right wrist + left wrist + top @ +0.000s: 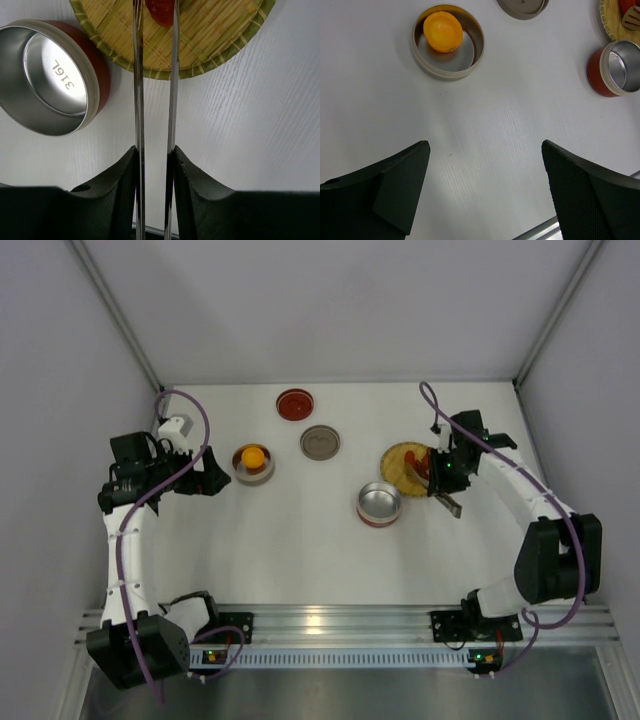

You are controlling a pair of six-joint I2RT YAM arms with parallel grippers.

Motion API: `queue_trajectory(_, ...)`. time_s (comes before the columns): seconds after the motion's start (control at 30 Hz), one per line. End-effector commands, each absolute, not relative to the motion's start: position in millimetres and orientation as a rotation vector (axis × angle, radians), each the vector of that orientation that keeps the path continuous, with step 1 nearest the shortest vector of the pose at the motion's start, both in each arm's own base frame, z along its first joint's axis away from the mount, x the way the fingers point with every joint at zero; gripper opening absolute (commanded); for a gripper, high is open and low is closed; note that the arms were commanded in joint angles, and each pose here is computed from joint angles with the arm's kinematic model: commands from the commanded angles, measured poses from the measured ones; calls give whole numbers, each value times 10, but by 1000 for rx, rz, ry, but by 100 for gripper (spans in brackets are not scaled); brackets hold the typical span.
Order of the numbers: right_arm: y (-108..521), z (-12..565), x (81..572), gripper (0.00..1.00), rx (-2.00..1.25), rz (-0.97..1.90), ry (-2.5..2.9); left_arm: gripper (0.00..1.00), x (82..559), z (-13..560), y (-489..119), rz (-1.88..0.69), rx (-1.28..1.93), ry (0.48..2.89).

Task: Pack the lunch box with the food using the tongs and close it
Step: Pick up the fake food from the plate.

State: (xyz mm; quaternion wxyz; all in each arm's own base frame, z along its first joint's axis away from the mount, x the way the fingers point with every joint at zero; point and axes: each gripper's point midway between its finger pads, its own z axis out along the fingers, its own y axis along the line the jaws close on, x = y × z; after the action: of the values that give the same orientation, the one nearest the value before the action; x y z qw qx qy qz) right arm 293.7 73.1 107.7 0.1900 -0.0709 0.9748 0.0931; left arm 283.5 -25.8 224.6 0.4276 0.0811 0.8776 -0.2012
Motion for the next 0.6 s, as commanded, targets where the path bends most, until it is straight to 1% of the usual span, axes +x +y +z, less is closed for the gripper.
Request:
queue_trajectory(0.0,870,1472,3030,3,-287,331,2616,98,2854,2265,-256,-504,214,2171)
queue_trajectory(0.07,840,1573,2972,0,-371,315,2584,98,2856,2282,-260,-506,217,2167)
queue_trajectory(0.23,823,1916,2872,0,-582,299,2482,98,2843,2315,-267,-506,224,2164)
queue_trajectory(0.37,907,2250,2714,0,-718,359,2379,98,2842,2346,-279,-512,228,2156)
queue_trajectory(0.43,917,2305,2641,0,-739,373,2370,98,2842,2355,-287,-519,226,2155)
queue_trajectory(0.57,1031,2318,2437,0,-854,488,2354,98,2849,2381,-304,-534,223,2149)
